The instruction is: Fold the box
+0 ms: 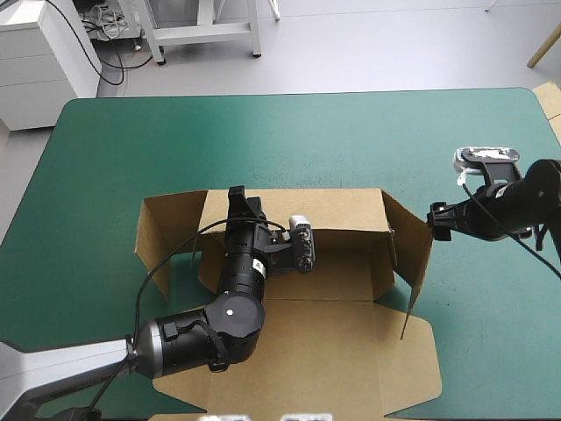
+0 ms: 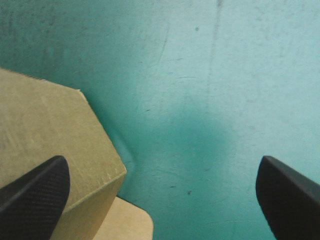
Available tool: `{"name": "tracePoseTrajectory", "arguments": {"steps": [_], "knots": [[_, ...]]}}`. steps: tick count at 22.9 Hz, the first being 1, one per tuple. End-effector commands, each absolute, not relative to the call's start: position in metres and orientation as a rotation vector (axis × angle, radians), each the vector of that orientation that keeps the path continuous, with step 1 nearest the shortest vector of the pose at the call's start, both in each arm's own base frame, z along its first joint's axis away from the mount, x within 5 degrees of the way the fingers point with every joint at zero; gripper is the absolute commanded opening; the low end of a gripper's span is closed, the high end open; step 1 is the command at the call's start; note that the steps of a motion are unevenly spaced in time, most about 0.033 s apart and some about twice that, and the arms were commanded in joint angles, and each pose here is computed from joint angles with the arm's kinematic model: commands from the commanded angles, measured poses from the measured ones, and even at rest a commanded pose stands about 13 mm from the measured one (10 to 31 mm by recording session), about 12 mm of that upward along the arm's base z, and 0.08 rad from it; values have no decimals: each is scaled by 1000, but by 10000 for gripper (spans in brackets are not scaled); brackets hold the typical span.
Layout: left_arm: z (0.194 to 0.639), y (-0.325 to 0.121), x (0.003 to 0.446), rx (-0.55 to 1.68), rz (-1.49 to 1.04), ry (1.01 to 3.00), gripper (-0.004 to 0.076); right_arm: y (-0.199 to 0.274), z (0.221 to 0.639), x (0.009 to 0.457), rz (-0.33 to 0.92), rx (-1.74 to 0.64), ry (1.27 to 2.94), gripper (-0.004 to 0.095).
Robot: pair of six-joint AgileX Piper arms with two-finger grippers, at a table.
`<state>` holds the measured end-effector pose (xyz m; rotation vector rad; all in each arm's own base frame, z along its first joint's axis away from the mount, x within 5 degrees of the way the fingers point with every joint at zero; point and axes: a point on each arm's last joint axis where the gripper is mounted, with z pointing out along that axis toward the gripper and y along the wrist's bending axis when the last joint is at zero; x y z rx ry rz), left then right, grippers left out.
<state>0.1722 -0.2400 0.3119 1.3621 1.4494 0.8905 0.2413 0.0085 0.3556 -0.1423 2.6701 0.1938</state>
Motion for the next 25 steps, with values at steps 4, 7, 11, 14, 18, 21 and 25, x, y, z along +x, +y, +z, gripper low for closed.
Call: {"name": "tracePoseTrajectory", "arguments": {"steps": [4, 7, 11, 14, 18, 21, 25], "knots": [[336, -234, 171, 1261, 900, 1402, -8, 22, 355, 214, 387, -149, 2493, 929], [336, -234, 171, 1264, 895, 1400, -8, 25, 349, 202, 427, -154, 2456, 929], [336, -235, 171, 1267, 890, 1397, -8, 32, 346, 179, 493, -183, 2348, 929], [336, -235, 171, 1268, 888, 1397, -8, 37, 337, 167, 569, -191, 2282, 929], [336, -235, 171, 1268, 888, 1397, -8, 42, 323, 162, 623, -219, 2270, 929], [336, -235, 171, 1268, 888, 1397, -8, 46, 310, 163, 604, -256, 2252, 929], [336, -235, 171, 1268, 888, 1397, -8, 57, 310, 166, 540, -364, 2163, 929]]}}
